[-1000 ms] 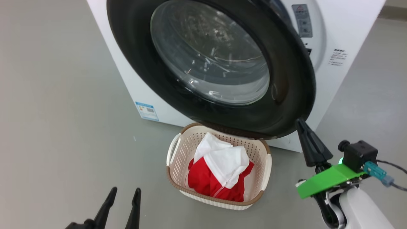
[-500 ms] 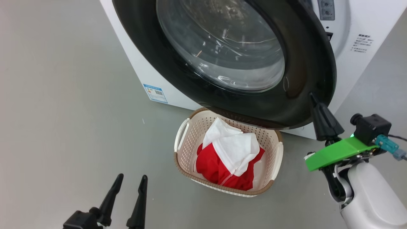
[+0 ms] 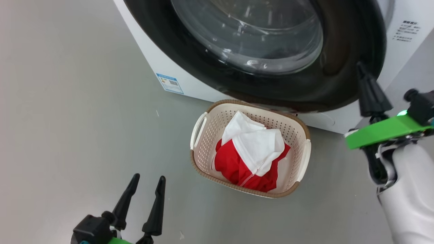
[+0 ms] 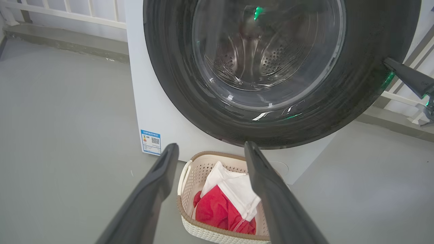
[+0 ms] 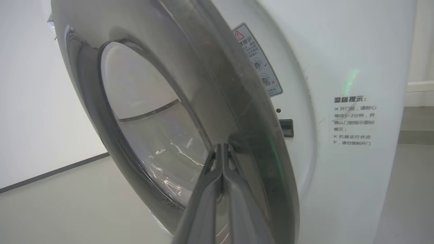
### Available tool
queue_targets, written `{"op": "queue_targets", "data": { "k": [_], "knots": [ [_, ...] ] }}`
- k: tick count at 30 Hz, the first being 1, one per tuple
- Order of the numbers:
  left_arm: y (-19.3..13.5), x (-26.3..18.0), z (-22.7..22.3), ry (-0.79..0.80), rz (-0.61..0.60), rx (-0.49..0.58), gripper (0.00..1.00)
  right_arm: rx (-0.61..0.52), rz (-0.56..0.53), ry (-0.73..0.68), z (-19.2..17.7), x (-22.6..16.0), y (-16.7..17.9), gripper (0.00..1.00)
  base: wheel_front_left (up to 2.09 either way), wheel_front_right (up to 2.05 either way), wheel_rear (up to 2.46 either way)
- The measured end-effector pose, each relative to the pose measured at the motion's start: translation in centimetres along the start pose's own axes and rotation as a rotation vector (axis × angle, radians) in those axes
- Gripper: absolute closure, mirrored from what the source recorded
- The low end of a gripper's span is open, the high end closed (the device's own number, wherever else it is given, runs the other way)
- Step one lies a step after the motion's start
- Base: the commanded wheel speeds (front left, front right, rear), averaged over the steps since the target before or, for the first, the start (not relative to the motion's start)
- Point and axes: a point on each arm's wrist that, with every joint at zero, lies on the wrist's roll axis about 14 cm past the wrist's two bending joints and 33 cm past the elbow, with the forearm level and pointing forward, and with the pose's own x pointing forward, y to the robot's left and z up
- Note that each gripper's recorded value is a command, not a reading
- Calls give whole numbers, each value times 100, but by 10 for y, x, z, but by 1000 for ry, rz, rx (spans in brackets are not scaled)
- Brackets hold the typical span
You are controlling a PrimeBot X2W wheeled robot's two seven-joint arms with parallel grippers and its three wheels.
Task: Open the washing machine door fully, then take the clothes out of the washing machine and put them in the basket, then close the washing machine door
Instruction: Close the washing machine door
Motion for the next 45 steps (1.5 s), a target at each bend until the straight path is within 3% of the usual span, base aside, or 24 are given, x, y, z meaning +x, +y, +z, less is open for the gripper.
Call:
{"op": "queue_targets", "data": {
  "k": [16, 40, 41, 42, 43, 44, 45],
  "knots": [
    [-3, 15, -5, 20, -4, 17, 0, 36, -41, -98, 20, 44, -25, 100, 0, 0, 0],
    [-8, 20, 1, -1, -21, 8, 0, 16, -9, -116, 32, 44, -11, 100, 0, 0, 0],
    [-8, 20, 2, -6, -23, 6, 0, 6, 3, -99, 28, 38, -7, 69, 0, 0, 0],
    [-8, 20, 3, -8, -25, 5, 0, 3, 5, -87, 25, 34, -6, 58, 0, 0, 0],
    [-8, 19, 3, -9, -27, 4, 0, -1, 7, -75, 22, 30, -5, 33, 0, 0, 0],
    [-9, 19, 4, -11, -29, 4, 0, -6, 9, -62, 19, 25, -4, 0, 0, 0, 0],
    [-9, 19, 4, -13, -31, 4, 0, -11, 11, -52, 16, 21, -3, 0, 0, 0, 0]
  ]
}}
